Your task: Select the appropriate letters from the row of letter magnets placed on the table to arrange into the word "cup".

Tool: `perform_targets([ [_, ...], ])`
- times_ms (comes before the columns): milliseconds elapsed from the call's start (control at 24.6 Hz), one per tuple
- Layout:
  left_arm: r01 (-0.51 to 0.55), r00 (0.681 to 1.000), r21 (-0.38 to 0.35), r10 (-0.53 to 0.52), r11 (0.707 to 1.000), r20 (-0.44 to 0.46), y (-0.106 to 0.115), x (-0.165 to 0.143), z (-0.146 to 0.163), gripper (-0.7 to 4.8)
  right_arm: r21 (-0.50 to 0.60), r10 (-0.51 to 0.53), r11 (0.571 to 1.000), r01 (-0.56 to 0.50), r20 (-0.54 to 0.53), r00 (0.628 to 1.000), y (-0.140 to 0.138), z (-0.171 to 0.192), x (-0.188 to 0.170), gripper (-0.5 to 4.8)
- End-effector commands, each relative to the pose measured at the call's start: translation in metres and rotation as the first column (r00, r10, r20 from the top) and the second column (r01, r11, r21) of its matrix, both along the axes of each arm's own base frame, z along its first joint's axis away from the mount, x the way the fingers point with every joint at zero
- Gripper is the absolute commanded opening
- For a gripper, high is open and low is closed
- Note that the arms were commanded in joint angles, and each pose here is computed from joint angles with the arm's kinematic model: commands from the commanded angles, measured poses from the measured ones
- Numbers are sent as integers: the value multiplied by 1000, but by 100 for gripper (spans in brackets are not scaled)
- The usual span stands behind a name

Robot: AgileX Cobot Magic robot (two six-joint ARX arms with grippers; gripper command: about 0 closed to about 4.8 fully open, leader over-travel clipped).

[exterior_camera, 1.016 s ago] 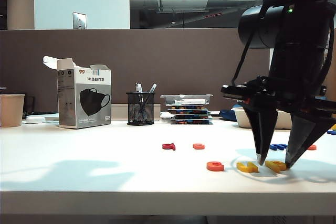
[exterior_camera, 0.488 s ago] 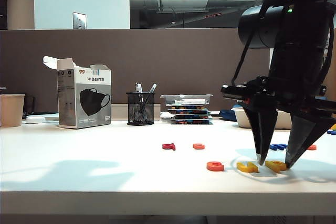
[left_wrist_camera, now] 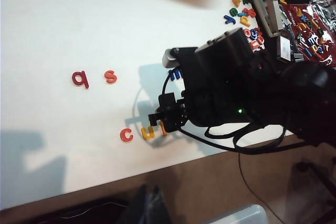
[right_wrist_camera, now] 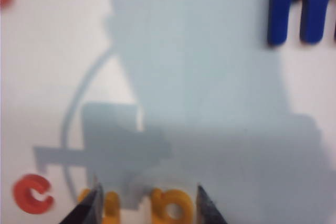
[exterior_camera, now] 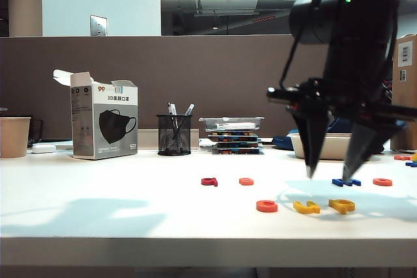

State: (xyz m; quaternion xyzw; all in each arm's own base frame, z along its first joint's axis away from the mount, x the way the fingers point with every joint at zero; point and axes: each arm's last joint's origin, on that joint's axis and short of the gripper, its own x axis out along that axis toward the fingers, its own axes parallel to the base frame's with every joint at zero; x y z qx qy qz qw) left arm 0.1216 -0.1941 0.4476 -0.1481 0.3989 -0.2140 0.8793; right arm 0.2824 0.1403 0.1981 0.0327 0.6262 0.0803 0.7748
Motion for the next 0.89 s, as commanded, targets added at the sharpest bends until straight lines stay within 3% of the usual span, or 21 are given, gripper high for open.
perform_targets([
  [41,-2,1000,-7,2,1000,8,1,0,2,-5,19,2,1000,-3,56,998,3,14,6,220],
  [163,-2,1000,-7,2,1000,8,1,0,2,-5,25,5,1000,-8,98,995,5,27,12,190],
  [284,-2,1000,-7,2,1000,9,1,0,2,-5,12,40,999,-42,154,987,7,45,19,42],
  [366,-2,1000,-7,2,1000,8,1,0,2,-5,-22,43,999,-40,179,983,5,56,22,5],
  [528,-2,1000,-7,2,1000,9,1,0,2,-5,-56,28,998,-14,259,966,-4,78,26,-1],
  [731,-2,1000,-7,2,1000,9,1,0,2,-5,-17,-46,998,55,357,933,-33,106,23,-1],
  [894,-2,1000,-7,2,1000,8,1,0,2,-5,6,-129,990,144,492,861,-81,151,0,-1],
])
